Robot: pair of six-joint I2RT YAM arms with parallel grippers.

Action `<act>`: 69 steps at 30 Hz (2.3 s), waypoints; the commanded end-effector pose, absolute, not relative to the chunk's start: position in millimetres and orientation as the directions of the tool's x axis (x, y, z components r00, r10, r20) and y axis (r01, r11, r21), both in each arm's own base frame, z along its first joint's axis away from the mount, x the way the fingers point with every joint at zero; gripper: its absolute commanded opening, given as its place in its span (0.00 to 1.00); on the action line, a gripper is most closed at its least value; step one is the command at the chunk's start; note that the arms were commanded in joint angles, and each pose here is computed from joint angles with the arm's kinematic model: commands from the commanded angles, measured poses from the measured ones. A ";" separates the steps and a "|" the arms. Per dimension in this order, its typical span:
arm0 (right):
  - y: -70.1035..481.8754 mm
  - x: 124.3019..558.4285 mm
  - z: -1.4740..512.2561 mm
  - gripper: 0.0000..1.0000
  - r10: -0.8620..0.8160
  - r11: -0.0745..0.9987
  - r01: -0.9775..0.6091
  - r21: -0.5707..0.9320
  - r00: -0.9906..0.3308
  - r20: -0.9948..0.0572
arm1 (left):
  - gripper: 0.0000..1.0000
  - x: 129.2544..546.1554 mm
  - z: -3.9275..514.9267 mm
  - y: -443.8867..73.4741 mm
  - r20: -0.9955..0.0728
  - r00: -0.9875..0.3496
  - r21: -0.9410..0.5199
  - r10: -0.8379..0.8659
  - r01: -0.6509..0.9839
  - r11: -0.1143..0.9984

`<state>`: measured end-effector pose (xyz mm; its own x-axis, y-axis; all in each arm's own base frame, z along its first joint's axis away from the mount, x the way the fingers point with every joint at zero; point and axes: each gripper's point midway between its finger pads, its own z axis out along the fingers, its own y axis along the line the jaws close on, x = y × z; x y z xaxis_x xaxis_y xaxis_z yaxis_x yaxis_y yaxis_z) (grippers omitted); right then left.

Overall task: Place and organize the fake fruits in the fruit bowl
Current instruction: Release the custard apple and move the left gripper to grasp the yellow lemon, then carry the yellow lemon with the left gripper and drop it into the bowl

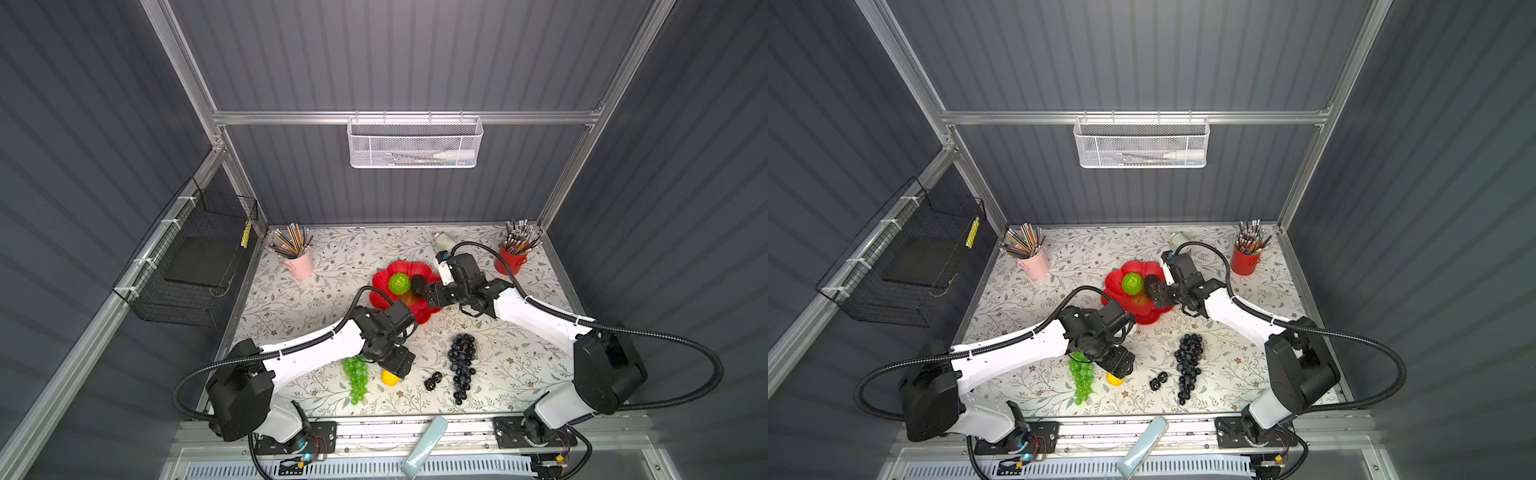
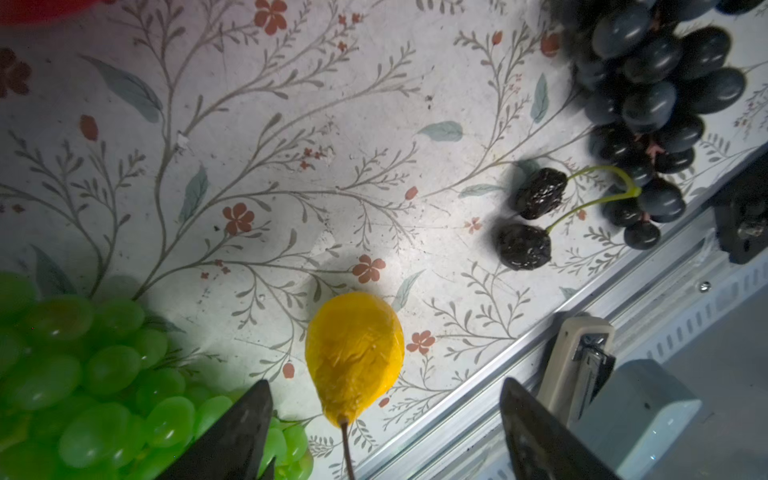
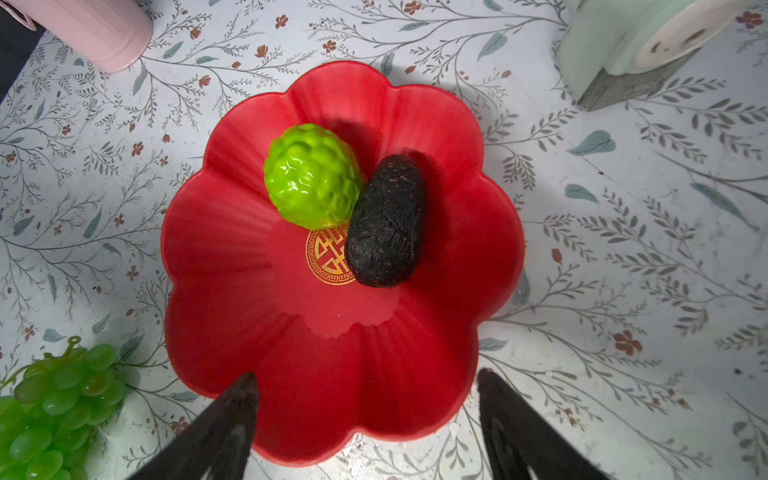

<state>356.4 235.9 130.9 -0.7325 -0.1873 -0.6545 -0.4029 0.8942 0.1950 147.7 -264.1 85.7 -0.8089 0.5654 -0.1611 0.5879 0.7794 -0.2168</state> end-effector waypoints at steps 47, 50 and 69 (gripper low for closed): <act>217.9 345.8 153.8 0.84 -0.237 0.899 -0.426 0.103 -0.670 -0.703 | 0.40 299.3 133.9 -304.4 -0.331 -0.873 -0.259 0.358 0.448 0.856; 214.2 343.4 158.4 0.84 -0.233 0.900 -0.425 0.102 -0.664 -0.710 | 0.40 329.9 121.7 -310.9 -0.309 -0.885 -0.225 0.347 0.423 0.878; 195.2 326.1 143.7 0.85 -0.220 0.910 -0.400 0.107 -0.686 -0.694 | 0.46 370.3 52.0 -325.5 -0.268 -0.918 -0.161 0.292 0.341 0.926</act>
